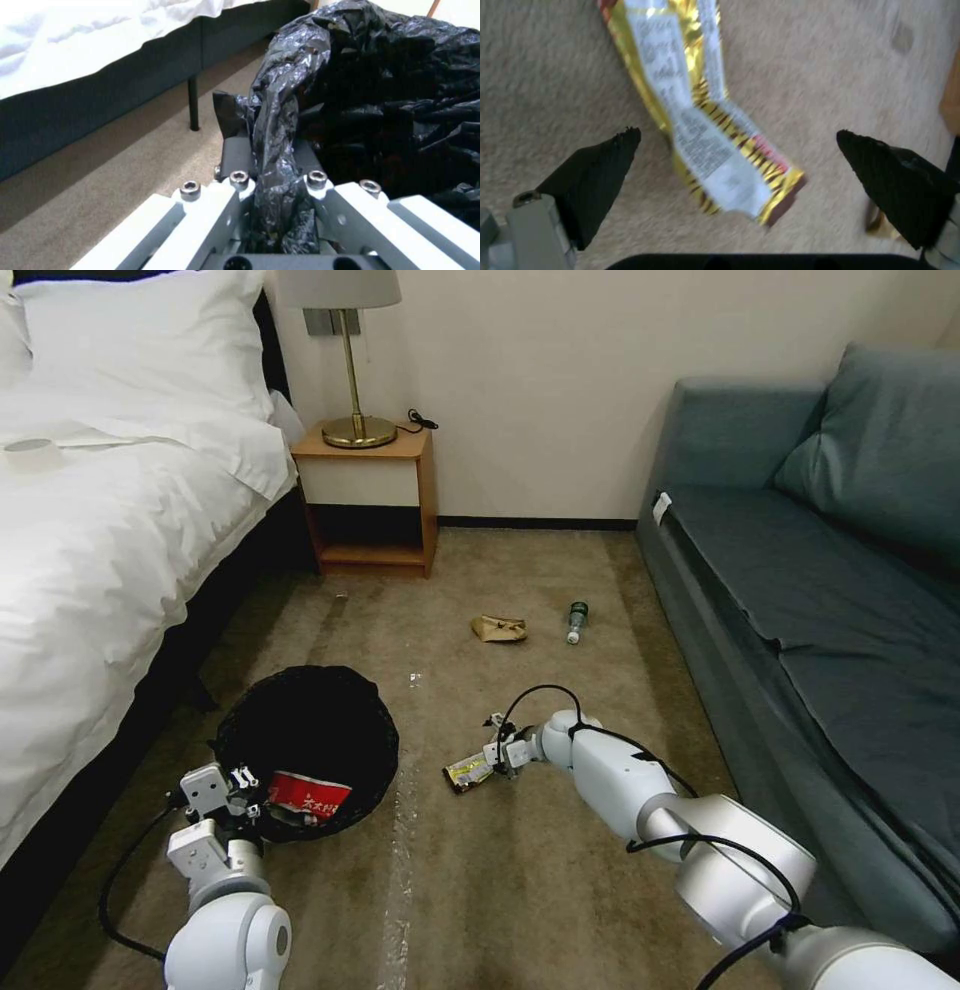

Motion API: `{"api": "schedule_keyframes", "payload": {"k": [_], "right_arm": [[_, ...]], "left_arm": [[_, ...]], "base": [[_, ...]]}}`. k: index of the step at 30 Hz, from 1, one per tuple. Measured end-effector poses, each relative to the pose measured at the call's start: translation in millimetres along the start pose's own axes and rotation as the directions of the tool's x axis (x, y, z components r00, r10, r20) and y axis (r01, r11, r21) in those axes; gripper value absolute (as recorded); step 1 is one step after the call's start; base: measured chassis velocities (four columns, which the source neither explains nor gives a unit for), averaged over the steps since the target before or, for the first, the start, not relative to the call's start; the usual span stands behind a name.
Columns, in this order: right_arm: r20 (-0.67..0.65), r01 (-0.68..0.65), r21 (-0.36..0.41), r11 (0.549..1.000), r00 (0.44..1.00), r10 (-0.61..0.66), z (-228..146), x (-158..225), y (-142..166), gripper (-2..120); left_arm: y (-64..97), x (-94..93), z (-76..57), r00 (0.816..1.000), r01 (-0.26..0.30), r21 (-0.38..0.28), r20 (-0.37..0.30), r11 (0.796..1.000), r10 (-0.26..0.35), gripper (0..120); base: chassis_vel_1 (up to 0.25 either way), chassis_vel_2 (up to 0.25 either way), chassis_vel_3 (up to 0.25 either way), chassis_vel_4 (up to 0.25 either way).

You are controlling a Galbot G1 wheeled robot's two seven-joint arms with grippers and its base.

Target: Pick up the trash bin, then pick up the garbage on the floor and place it into the trash bin.

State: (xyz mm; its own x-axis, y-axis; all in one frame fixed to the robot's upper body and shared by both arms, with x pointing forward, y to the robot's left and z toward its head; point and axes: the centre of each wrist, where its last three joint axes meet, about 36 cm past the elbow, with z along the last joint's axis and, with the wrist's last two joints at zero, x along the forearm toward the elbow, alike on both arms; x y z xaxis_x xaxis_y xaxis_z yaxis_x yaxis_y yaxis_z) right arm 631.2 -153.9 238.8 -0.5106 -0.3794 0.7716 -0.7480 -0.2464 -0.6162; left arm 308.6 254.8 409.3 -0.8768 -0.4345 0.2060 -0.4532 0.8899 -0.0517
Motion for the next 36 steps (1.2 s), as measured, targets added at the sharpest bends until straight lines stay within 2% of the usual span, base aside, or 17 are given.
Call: {"api": "schedule_keyframes", "payload": {"k": [4, 10, 17, 36], "right_arm": [[-0.011, -0.003, -0.035, 0.999, 1.0, 0.003, -5.3, -6.1, 21.1, 100], [0.002, -0.042, -0.071, 0.997, 0.999, 0.042, -19.8, -11.4, 19.4, 100], [-0.003, -0.069, -0.08, 0.994, 0.998, 0.069, -26.4, -13.4, 16.1, 100], [-0.03, -0.083, -0.107, 0.991, 0.996, 0.08, -32.9, -20.8, 52.6, 100]], "left_arm": [[-0.5, -1.0, 2.2, 1.0, 0.002, -0.002, -0.003, 1.0, -0.002, 4], [-1.8, -1.7, 3.1, 1.0, 0.0, -0.005, -0.003, 1.0, 0.0, 4], [-3.5, -0.2, 4.2, 1.0, 0.001, -0.003, -0.005, 1.0, -0.001, 4], [-0.8, 2.9, -0.3, 1.0, 0.003, 0.0, 0.007, 1.0, -0.003, 4]], "base": [[0.0, 0.0, 0.0, 0.0], [0.0, 0.0, 0.0, 0.0], [0.0, 0.0, 0.0, 0.0], [0.0, 0.0, 0.0, 0.0]]}}
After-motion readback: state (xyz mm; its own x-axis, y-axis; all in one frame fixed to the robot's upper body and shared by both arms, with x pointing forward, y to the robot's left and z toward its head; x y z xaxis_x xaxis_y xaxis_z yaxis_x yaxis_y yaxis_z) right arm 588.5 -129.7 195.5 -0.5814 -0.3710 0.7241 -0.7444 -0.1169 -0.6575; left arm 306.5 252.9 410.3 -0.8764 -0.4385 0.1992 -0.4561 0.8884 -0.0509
